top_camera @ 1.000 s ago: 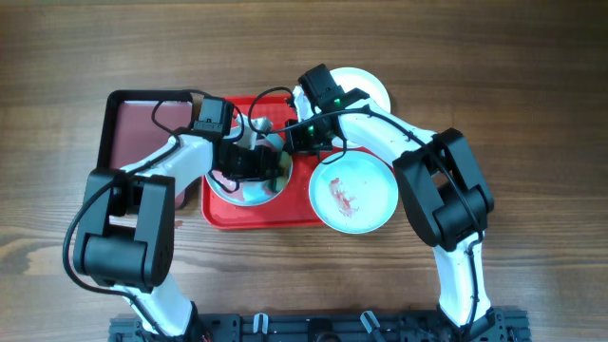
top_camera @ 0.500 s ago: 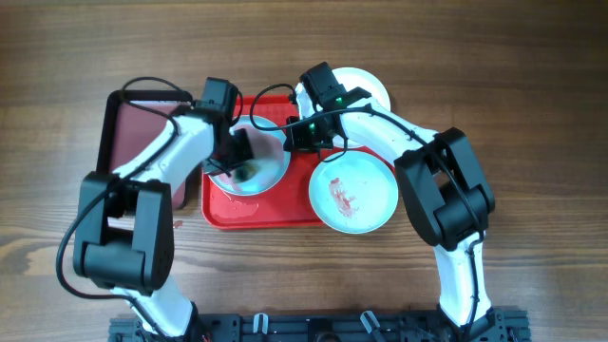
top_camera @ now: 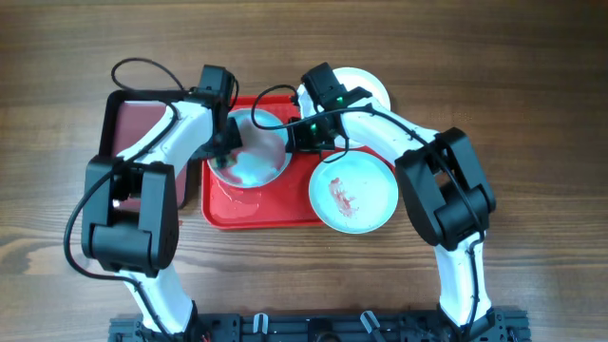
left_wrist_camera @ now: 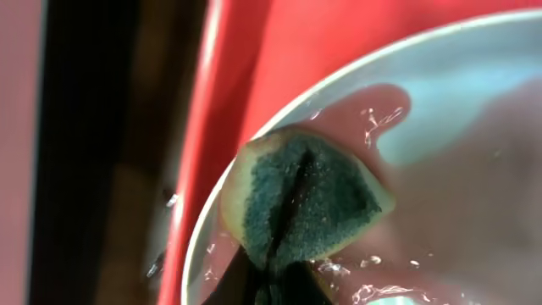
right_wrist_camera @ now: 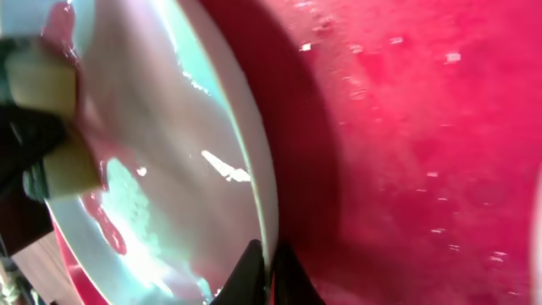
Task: Clean dirty plates on tray and stack at the side
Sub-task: 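Continue scrubbing the plate center with the sponge in the left gripper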
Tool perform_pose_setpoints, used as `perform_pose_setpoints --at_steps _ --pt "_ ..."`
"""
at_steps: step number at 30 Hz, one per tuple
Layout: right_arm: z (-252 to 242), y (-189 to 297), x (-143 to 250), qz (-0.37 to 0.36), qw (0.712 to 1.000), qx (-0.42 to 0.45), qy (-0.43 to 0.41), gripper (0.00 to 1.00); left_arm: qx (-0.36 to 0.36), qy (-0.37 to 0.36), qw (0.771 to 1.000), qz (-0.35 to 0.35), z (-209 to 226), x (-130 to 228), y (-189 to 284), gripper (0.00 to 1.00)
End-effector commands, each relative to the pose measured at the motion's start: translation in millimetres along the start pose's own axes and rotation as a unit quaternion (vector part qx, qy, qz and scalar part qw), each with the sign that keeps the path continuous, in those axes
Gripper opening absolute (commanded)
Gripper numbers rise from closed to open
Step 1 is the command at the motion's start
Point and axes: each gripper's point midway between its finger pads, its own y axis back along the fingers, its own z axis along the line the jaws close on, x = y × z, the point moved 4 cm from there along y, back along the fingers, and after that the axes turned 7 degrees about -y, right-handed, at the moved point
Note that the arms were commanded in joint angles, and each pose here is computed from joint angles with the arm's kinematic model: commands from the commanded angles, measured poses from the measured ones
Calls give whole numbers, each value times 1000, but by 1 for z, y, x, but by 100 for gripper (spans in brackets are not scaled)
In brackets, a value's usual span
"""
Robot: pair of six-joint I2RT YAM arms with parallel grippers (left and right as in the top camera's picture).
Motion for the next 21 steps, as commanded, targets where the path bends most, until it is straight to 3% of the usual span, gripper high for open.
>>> perform_pose_setpoints --at_steps 1,4,9,15,18,21 --pt "-5 -11 5 11 1000 12 4 4 141 -38 989 29 -56 10 -26 4" --pt "-8 -11 6 9 1000 21 3 4 218 -67 974 -6 -96 2 -15 4" --pt "-8 -11 5 8 1000 22 3 5 242 -126 962 10 -122 22 -9 4" --pt "-9 -11 7 12 1000 24 1 4 197 -88 967 133 -84 60 -13 4" --pt "-11 -10 10 20 999 28 -7 4 193 -59 969 145 -67 55 -12 4" --pt "-18 -9 20 43 998 43 -17 4 211 -21 967 139 -49 27 15 4"
